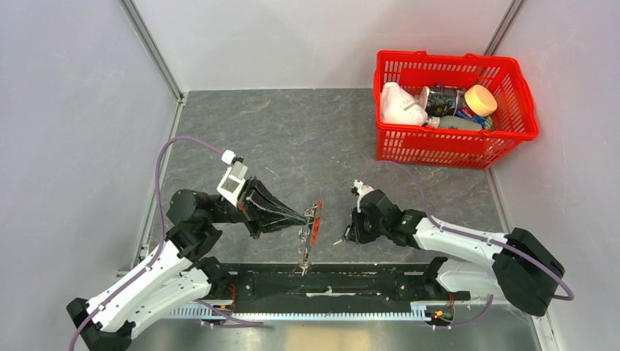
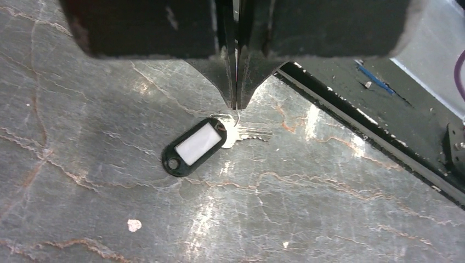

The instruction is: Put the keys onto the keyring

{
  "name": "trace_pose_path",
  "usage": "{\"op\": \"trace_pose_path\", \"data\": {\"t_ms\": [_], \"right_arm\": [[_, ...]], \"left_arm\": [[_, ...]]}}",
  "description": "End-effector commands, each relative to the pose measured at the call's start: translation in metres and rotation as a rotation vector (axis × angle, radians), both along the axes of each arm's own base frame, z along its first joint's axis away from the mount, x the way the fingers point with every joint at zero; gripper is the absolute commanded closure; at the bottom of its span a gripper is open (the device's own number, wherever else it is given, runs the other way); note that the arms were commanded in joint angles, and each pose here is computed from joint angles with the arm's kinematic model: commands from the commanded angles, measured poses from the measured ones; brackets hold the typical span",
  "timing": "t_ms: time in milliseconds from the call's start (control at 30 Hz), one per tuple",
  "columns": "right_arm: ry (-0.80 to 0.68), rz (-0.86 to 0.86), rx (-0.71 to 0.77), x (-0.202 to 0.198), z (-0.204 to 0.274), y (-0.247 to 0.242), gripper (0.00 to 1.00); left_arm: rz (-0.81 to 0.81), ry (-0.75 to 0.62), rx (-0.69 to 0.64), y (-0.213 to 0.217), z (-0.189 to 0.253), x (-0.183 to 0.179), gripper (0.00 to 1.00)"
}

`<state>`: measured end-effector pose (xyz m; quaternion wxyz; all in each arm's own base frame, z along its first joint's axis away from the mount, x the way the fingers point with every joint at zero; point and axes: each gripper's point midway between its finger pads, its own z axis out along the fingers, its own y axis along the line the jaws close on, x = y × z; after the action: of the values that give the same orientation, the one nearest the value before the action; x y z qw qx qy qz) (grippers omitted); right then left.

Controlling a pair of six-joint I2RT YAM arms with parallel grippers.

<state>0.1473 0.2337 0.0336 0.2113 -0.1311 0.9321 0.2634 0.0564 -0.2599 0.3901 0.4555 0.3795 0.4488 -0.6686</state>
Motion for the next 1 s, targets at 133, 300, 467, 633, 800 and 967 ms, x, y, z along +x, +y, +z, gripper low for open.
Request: {"op": "trace_pose_path", "data": {"t_ms": [133, 300, 467, 633, 800, 967], "right_arm": [[-0.061, 0.023, 0.03, 0.007, 0.012, 0.003, 1.0], [-0.04, 0.017, 0.008, 0.006, 0.005, 0.003, 0.91], [-0.024, 0.037, 0.027, 0.002, 0.009, 0.008, 0.71], [-0.06, 0.019, -0.001, 0.002, 0.02, 0.007, 0.62], [-0.079, 0.022, -0.039, -0.001, 0.023, 0.009, 0.56], [-0.139, 0.033, -0.115, -0.001, 0.025, 0.018, 0.54]], "left_arm": [[0.005, -0.071, -0.042, 0.003, 0.013, -0.003, 0.98], [0.004, -0.071, -0.041, 0.003, 0.013, -0.004, 0.98], [0.005, -0.068, -0.038, 0.002, 0.012, -0.003, 0.98], [0.008, -0.065, -0.041, 0.003, 0.013, -0.003, 0.98], [0.015, -0.066, -0.046, 0.005, 0.015, -0.004, 0.98], [0.021, -0.067, -0.049, 0.007, 0.015, -0.005, 0.98]]}}
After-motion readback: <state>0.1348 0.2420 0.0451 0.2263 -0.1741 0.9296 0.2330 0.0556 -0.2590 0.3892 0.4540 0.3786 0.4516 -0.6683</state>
